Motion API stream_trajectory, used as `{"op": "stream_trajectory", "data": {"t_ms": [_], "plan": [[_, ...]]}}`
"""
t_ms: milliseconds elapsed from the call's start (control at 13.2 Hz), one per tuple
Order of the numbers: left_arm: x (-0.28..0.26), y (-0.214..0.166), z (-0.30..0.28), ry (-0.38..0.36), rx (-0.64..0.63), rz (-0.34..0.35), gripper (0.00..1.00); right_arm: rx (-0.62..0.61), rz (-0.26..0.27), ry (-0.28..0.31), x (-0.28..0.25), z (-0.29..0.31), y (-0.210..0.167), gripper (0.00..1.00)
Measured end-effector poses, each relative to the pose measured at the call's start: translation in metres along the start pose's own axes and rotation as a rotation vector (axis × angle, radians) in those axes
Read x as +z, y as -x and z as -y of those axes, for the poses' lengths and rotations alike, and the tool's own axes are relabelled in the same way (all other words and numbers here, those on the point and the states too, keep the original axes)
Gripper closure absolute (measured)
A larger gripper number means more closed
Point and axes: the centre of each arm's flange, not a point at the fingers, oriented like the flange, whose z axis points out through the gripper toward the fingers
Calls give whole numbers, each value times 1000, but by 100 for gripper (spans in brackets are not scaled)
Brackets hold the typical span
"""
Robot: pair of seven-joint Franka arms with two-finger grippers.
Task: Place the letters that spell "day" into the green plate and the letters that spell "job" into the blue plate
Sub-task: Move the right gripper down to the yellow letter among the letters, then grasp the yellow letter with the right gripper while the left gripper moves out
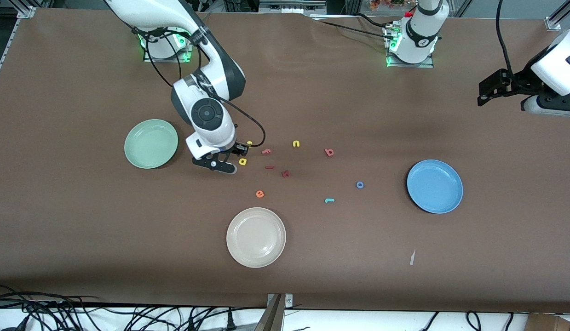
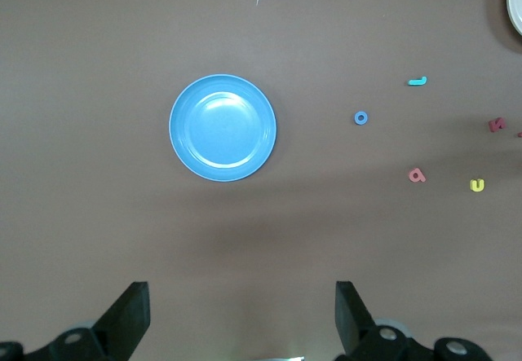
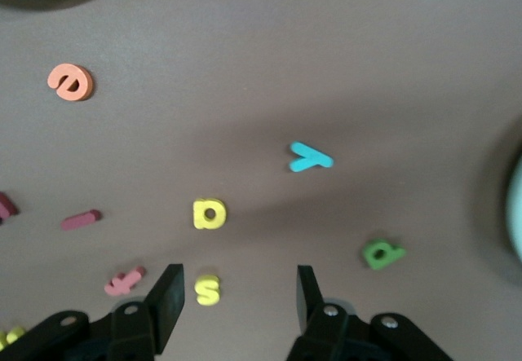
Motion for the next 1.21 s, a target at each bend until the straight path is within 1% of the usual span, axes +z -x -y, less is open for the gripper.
{"op": "stream_trajectory", "data": {"t_ms": [379,530,682,833,985,1212], "plan": [[0,1,-1,0,2,5,0,29,-58,-73,54,5,16,36],[0,1,-1,0,2,6,0,17,-68,-73,68,6,21,36],[0,1,-1,0,1,6,0,0,-88,-70,75,8,22,36],[0,1,-1,0,1,6,0,-5,-94,-65,82,9,21,36],[0,1,-1,0,1,6,0,-2,-98,-66,83,7,19,39],[0,1,-1,0,1,6,0,-1,-102,-70,85,8,19,39]]}}
